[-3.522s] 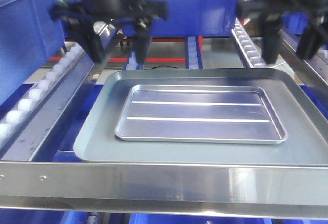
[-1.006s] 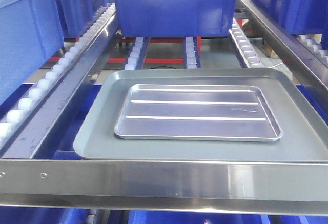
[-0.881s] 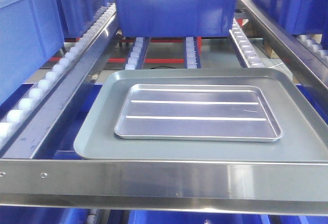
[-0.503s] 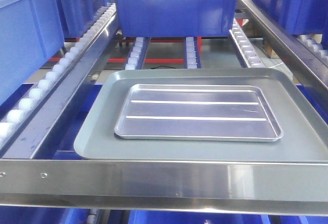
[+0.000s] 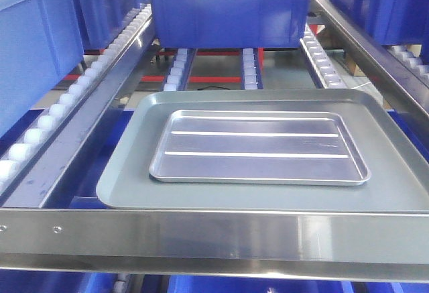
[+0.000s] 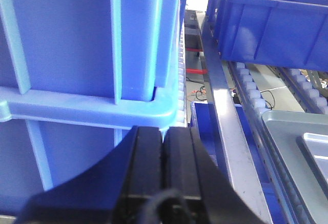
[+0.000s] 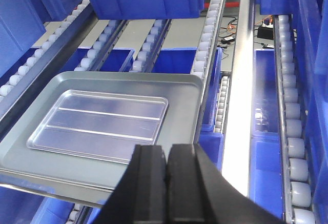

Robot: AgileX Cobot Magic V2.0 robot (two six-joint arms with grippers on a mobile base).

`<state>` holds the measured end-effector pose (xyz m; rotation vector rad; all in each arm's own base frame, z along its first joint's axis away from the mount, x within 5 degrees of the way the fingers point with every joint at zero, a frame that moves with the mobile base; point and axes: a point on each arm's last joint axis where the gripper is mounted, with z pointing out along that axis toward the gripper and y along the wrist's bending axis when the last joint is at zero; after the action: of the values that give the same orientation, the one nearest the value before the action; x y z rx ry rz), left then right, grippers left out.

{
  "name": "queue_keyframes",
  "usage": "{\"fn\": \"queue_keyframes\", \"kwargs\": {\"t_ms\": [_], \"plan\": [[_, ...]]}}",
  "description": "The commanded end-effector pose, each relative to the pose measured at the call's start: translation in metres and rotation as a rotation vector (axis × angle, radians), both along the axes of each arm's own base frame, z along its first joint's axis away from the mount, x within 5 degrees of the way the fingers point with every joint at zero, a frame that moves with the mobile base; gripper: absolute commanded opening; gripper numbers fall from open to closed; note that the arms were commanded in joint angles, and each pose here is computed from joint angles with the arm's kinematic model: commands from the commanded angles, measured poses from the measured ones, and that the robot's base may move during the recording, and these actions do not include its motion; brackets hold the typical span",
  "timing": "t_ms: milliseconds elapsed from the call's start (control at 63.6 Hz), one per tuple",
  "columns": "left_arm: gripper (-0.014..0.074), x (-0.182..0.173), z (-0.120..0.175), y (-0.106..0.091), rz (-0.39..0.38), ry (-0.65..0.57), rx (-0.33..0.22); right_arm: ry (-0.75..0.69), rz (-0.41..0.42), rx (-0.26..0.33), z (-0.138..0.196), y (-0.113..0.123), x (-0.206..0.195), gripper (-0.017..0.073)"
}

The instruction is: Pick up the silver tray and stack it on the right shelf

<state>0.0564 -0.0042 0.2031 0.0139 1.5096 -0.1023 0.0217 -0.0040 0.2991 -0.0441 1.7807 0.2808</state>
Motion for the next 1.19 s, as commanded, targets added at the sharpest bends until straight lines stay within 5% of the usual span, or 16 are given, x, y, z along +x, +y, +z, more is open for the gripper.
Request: {"fn": "queue_keyframes", "kwargs": {"t_ms": [0, 676, 881, 1179], "plan": [[-0.0092, -0.001, 0.003, 0.001, 0.012, -0.088, -0.017, -0.098, 0.001, -0.007, 0.015, 0.000, 0.001, 0.0057], [-0.0092, -0.001, 0.003, 0.001, 0.012, -0.088, -0.017, -0.108, -0.003, -0.008, 0.014, 0.001, 0.002, 0.0057], [-0.0092, -0.001, 0.003, 0.001, 0.012, -0.088, -0.017, -0.196, -0.093, -0.075, 0.002, 0.007, 0.012, 0.0057], [-0.0092, -0.001, 0.003, 0.001, 0.012, -0.088, -0.017, -0.345, -0.287, -0.074, -0.047, 0.002, 0.021, 0.0057]]}}
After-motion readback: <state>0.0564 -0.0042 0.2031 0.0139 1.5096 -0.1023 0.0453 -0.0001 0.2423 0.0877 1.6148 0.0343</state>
